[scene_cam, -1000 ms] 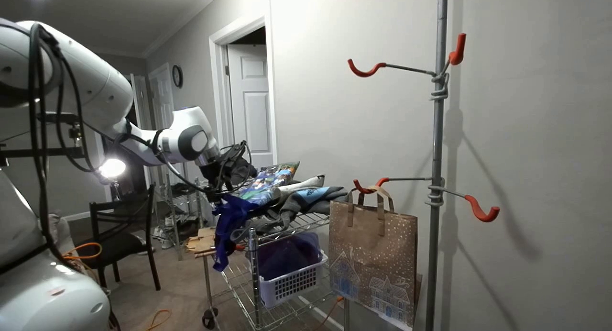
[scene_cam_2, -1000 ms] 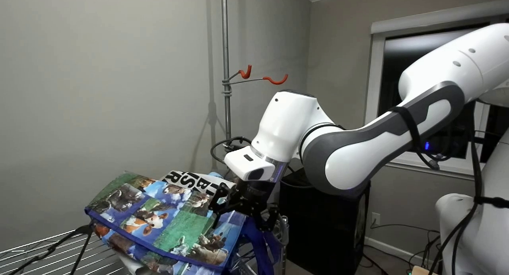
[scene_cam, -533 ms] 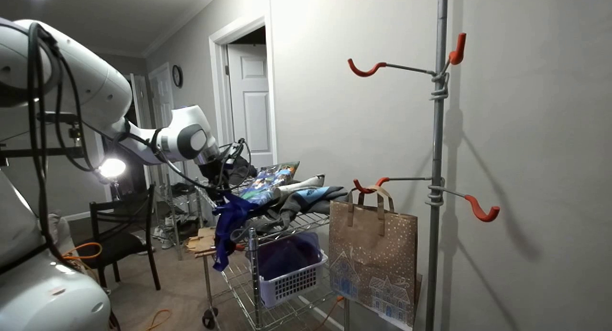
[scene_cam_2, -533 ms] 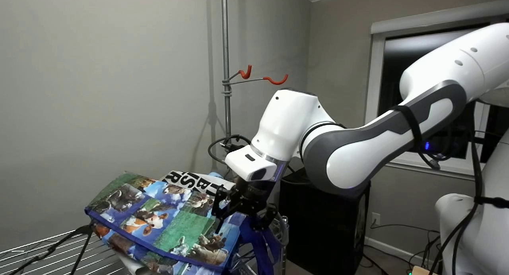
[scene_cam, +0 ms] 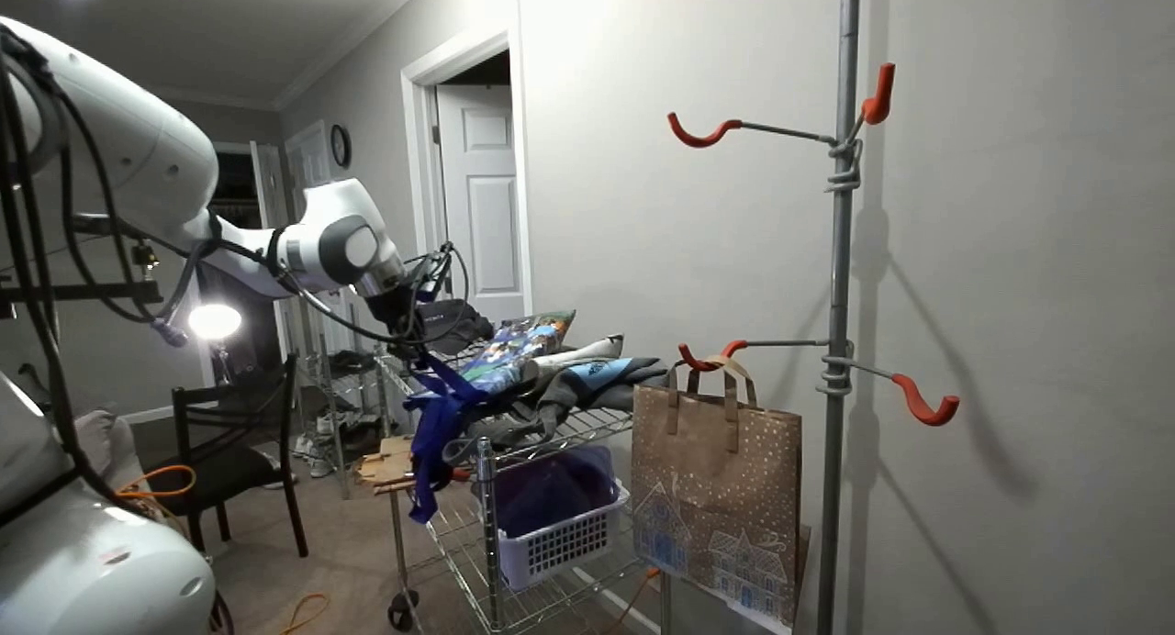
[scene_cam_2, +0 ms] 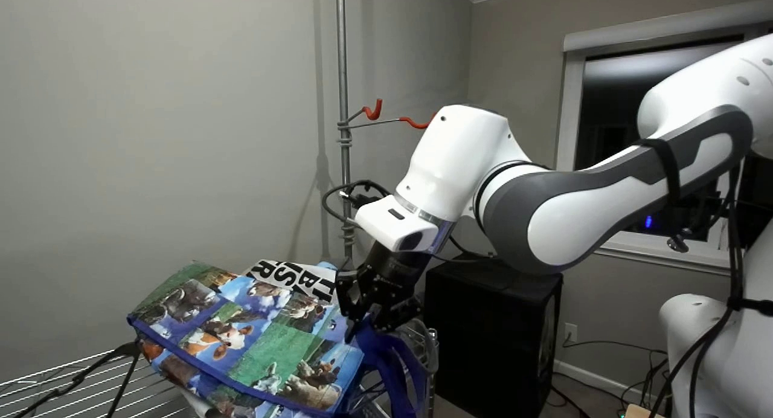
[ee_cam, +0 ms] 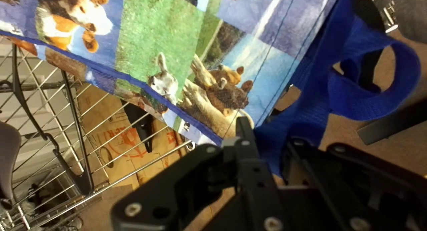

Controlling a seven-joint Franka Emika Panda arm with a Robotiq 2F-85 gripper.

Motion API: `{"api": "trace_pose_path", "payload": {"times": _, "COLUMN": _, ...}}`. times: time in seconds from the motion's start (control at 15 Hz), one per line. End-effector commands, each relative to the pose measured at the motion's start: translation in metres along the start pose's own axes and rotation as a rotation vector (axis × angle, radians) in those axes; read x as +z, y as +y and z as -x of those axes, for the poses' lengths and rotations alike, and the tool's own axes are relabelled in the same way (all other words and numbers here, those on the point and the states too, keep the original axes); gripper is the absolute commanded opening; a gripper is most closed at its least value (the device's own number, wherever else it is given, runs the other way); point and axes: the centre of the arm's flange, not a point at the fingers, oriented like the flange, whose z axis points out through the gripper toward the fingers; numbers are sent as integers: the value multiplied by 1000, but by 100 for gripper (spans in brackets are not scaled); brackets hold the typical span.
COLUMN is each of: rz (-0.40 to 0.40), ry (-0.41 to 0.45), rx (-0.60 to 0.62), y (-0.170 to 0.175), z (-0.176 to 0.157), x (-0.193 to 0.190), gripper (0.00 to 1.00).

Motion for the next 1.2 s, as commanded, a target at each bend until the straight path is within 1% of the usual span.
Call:
{"api": "trace_pose_path", "payload": {"times": 0.0, "rz": 37, "ry": -67, "rx": -48, "y": -1, "z": -4, "x": -44, "gripper": 0}}
{"api": "trace_pose_path", "payload": {"times": 0.2, "rz": 89, "ry": -111, "rx": -64, "y": 2, "z": -6, "x": -67, "gripper": 0}}
{"api": "trace_pose_path", "payload": {"times": 0.4, "rz": 152, "ry": -145, "rx": -35, "y": 11, "z": -8, "x": -88, "gripper": 0}}
{"api": "trace_pose_path", "payload": {"times": 0.67, "rz": 274, "ry": -249, "rx": 45, "y": 32, "z": -31, "x": -134, "gripper": 0}}
{"api": "trace_pose_path", "payload": {"times": 0.73, "rz": 302, "ry": -261, "rx": 60, "y": 38, "z": -38, "x": -149, "gripper": 0}}
{"api": "trace_pose_path", "payload": {"times": 0.87, "rz": 358, "ry": -238, "rx": 100, "y": 49, "z": -51, "x": -178, "gripper": 0}}
{"api": "trace_pose_path", "payload": {"times": 1.13, "rz": 472, "ry": -123, "rx": 147, "y": 64, "z": -63, "x": -234, "gripper": 0}}
